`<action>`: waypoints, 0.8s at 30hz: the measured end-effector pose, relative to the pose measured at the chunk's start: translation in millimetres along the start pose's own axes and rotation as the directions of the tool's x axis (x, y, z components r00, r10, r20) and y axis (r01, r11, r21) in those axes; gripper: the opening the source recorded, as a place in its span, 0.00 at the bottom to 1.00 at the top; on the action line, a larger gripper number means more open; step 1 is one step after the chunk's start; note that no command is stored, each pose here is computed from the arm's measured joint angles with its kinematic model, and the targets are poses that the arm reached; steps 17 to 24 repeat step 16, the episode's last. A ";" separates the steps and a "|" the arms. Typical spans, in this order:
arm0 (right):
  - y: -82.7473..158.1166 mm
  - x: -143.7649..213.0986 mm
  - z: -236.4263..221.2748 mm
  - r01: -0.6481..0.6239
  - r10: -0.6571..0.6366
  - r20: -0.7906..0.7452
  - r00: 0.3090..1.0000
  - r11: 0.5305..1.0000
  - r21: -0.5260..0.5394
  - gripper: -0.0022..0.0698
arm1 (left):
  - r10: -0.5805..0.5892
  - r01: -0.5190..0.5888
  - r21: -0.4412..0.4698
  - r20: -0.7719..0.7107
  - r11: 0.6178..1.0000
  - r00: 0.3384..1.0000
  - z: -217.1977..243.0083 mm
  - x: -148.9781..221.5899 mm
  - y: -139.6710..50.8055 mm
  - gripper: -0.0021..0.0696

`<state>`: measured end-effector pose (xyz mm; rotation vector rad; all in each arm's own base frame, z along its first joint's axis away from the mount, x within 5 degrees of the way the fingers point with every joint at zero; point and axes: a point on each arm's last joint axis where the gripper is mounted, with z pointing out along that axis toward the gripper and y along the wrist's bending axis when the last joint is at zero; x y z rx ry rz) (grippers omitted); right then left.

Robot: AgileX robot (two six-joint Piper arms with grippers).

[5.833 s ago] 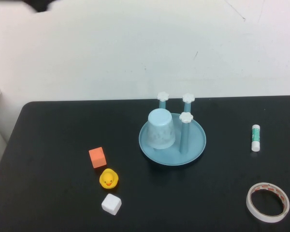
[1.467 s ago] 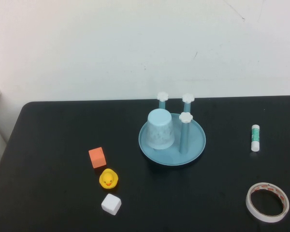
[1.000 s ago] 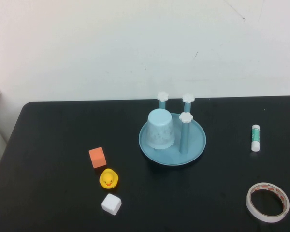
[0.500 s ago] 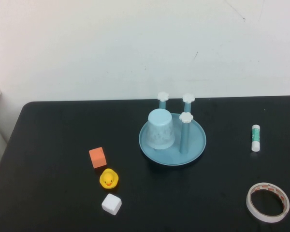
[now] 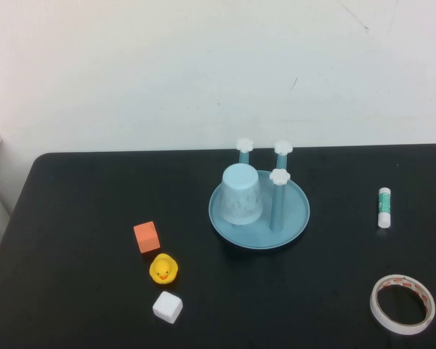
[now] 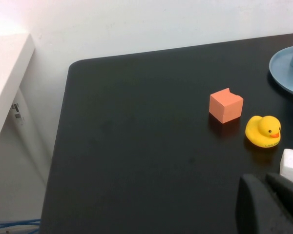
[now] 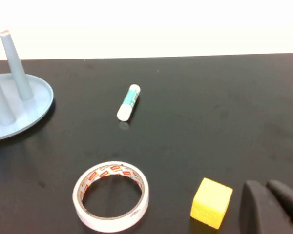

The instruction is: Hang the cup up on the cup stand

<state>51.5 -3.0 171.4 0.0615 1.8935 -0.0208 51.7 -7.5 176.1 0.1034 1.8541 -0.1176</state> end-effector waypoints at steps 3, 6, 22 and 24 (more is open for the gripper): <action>0.0 0.4 0.0 -0.007 0.007 -0.004 1.000 1.000 0.000 0.03 | 0.000 0.000 0.000 0.000 1.000 1.000 0.0 0.0 0.0 0.03; 0.0 0.4 0.0 -0.009 0.009 -0.004 1.000 1.000 0.000 0.03 | 0.000 0.000 0.000 0.000 1.000 1.000 0.0 0.0 0.0 0.03; 0.0 0.4 0.0 -0.009 0.009 -0.004 1.000 1.000 0.000 0.03 | 0.000 0.000 0.000 0.000 1.000 1.000 0.0 0.0 0.0 0.03; 0.0 0.4 0.0 -0.009 0.009 -0.004 1.000 1.000 0.000 0.03 | 0.000 0.000 0.000 0.000 1.000 1.000 0.0 0.0 0.0 0.03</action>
